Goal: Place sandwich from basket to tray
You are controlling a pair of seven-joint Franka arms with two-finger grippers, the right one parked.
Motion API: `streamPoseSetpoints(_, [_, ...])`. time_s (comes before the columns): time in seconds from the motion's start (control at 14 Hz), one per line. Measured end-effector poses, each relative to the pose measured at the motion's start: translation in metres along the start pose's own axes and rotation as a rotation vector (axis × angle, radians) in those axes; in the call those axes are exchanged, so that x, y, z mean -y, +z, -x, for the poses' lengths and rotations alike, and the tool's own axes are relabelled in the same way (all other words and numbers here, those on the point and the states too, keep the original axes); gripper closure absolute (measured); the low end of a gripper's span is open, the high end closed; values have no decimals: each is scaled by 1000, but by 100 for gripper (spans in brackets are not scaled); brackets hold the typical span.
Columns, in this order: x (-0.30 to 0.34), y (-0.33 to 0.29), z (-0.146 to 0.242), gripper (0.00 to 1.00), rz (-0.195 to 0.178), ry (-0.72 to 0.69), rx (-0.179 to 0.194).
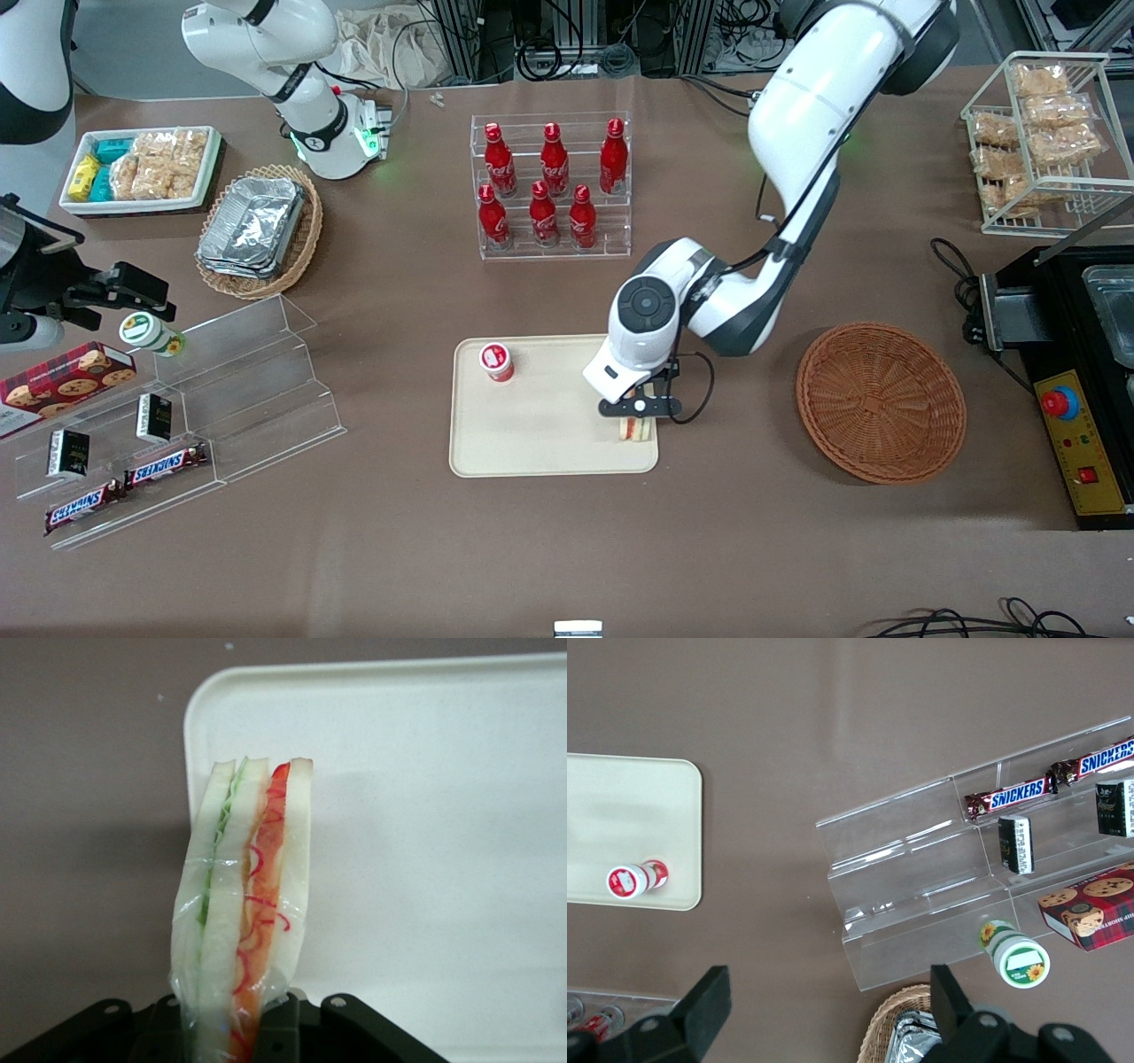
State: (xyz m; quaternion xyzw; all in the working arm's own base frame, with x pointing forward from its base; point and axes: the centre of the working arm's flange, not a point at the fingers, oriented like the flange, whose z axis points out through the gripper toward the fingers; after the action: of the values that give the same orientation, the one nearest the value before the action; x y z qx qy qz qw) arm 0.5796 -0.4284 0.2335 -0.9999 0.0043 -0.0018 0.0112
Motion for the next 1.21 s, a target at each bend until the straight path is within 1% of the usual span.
streamPoseSetpoints(0.21, [-2,16,-1,80,3,-6,0])
streamPoseSetpoints(0.43, [-2,11,-4,55,5,-18,-12])
streamPoseSetpoints(0.5, [-1,7,-8,44,7,-34,-21])
streamPoseSetpoints(0.57, [1,-1,-13,35,10,-50,-35])
streamPoseSetpoints(0.64, [4,-17,-18,24,12,-63,-47])
streamPoseSetpoints(0.71, [7,-40,-22,15,8,-76,-58])
streamPoseSetpoints(0.79, [13,-70,-26,4,8,-97,-70])
streamPoseSetpoints(0.86, [25,-104,-30,0,12,-124,-81])
streamPoseSetpoints(0.93, [44,-138,-35,0,13,-150,-86])
streamPoseSetpoints(1.0, [66,-167,-38,0,6,-146,-82])
streamPoseSetpoints(1.07, [89,-190,-41,0,3,-118,-66])
streamPoseSetpoints(1.21, [130,-218,-47,0,29,-68,-20])
